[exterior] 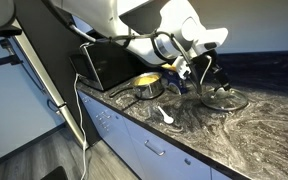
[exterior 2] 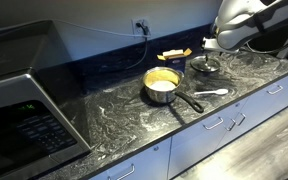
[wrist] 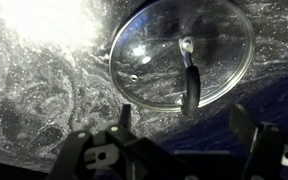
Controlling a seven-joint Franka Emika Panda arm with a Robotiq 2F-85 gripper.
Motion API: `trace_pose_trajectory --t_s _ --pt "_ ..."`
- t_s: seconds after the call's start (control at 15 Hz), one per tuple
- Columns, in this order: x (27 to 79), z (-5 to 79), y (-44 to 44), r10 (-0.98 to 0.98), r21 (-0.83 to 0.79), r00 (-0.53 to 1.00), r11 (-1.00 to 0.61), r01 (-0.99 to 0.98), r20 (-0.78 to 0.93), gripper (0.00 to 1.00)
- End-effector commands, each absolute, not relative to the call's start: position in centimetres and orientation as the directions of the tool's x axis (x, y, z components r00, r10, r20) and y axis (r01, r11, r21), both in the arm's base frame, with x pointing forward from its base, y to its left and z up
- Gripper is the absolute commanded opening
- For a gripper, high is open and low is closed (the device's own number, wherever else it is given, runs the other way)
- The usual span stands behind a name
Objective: Pick up the spoon, stir in the pot to mix the objects, put the spoon back on the table and then, pick up the lid and close the pot
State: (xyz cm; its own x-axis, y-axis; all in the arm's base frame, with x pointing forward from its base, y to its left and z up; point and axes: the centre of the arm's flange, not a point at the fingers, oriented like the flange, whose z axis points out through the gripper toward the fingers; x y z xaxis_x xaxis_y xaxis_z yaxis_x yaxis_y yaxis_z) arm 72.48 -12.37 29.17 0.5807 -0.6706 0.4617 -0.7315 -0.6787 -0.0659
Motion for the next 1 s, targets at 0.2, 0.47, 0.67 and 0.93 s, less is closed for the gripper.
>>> trace_pose_trajectory --t_s 0.2,0.47,0.67,0.93 --pt "75.2 27.6 -13.0 -0.651 -0.04 0.581 -0.682 -0.73 0.489 0.75" --pt "75.6 26.8 -13.0 -0.651 -0.027 0.579 -0.675 -0.737 0.491 0.51" --pt "75.8 26.8 -13.0 -0.654 -0.014 0.577 -0.668 -0.744 0.49 0.27" --pt "75.9 27.4 -12.6 -0.681 0.007 0.545 -0.622 -0.783 0.488 0.01"
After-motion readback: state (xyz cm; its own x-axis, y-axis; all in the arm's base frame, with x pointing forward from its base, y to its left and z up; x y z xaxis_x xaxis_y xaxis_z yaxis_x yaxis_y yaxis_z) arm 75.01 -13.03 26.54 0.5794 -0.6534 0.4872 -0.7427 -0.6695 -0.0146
